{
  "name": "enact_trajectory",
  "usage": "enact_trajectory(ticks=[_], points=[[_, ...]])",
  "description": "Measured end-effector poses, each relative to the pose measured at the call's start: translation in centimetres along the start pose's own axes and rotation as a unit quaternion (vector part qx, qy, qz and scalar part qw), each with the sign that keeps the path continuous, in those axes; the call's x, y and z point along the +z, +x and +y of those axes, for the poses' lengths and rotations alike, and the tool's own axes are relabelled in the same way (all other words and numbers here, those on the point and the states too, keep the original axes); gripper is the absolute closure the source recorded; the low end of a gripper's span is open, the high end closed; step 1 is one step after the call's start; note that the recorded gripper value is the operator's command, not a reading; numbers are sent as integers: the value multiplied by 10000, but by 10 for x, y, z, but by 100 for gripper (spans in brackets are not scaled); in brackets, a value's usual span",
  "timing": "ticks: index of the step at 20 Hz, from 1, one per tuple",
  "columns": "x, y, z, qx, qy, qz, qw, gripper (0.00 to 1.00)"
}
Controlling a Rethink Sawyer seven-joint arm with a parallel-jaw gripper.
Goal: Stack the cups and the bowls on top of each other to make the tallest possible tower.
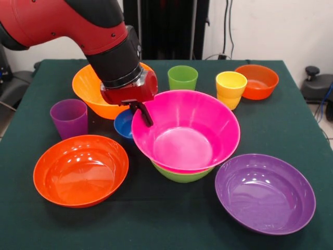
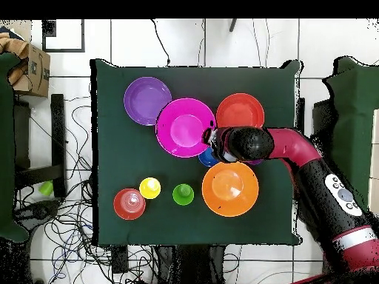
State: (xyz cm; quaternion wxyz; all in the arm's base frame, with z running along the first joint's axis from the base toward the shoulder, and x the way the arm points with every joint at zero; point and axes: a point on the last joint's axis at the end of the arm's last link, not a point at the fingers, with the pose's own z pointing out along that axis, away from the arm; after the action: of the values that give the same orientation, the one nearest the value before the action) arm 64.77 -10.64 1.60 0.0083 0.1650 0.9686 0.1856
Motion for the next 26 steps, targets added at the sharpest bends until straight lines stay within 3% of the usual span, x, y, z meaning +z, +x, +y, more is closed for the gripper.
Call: enact_trajectory(ticks=[4,8,13,26], points=[[7,-7,0,-145,-46,-444,9989,100],[9,-17,1,-298,-122,-974,9947,100],[10,-23,3,-409,-180,-1317,9903,100],[10,-21,5,-471,-74,-1243,9911,100]])
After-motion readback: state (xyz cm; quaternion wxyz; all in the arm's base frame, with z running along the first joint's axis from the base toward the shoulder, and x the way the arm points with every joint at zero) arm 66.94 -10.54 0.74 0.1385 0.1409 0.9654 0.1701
